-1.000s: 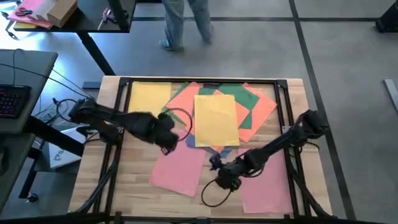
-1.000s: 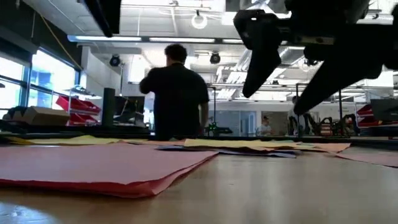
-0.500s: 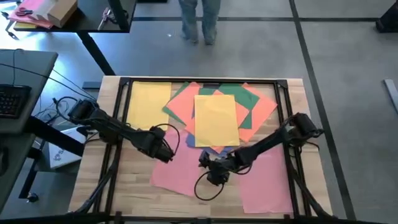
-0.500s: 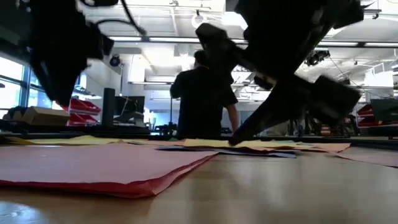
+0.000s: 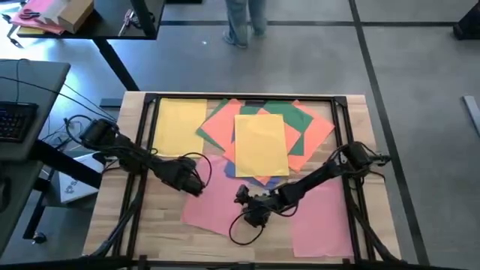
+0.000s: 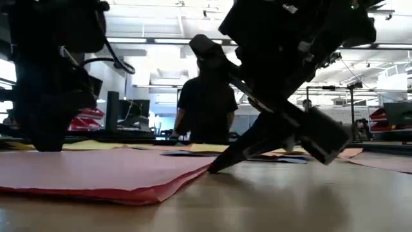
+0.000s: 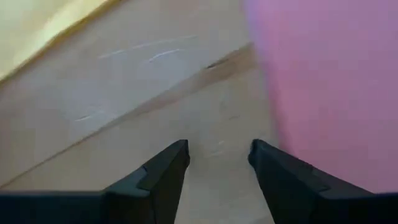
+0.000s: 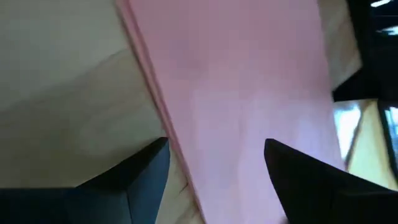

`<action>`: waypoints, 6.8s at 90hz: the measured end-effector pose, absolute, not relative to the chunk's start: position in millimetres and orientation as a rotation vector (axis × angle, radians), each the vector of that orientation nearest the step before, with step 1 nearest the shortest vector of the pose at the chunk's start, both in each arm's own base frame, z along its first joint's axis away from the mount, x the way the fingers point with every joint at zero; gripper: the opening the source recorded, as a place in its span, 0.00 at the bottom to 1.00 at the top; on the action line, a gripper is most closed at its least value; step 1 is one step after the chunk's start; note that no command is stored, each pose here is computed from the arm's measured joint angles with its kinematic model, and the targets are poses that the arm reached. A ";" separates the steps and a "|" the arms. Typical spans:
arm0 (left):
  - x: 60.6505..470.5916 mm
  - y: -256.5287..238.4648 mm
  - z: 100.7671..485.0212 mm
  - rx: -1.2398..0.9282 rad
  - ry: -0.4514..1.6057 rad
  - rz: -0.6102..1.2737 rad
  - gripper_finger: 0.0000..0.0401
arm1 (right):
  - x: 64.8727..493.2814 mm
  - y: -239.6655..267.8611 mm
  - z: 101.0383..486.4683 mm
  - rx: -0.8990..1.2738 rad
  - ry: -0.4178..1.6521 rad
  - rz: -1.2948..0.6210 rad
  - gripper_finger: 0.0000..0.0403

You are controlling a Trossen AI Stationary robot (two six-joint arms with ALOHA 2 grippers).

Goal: Organize paper
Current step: Stack the pink paper on top of the other pink paper

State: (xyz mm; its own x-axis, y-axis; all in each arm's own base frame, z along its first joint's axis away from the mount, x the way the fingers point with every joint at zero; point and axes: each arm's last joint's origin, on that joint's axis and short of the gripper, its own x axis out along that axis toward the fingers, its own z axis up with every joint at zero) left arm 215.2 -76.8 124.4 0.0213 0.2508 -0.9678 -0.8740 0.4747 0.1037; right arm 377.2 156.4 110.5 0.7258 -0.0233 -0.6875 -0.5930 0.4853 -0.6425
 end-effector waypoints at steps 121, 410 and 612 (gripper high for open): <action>218.5 -78.5 124.1 -0.657 1.241 0.945 0.45 | 401.4 179.6 167.7 -0.747 0.667 0.255 0.57; 222.8 -78.2 123.7 -0.650 1.160 0.949 0.45 | 442.8 180.2 153.9 -0.701 0.637 0.479 0.63; 203.6 -60.6 244.2 -0.566 0.736 0.920 0.45 | 422.7 173.5 321.8 -0.311 1.023 0.170 0.00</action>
State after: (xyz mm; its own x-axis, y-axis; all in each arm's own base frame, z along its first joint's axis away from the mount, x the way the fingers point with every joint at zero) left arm 203.6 -60.6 244.2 0.3993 0.4990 -0.7691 -0.8598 0.4950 -0.1252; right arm 422.7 173.5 321.8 0.5128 -0.0055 -0.8585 -0.2825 0.9432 -0.1748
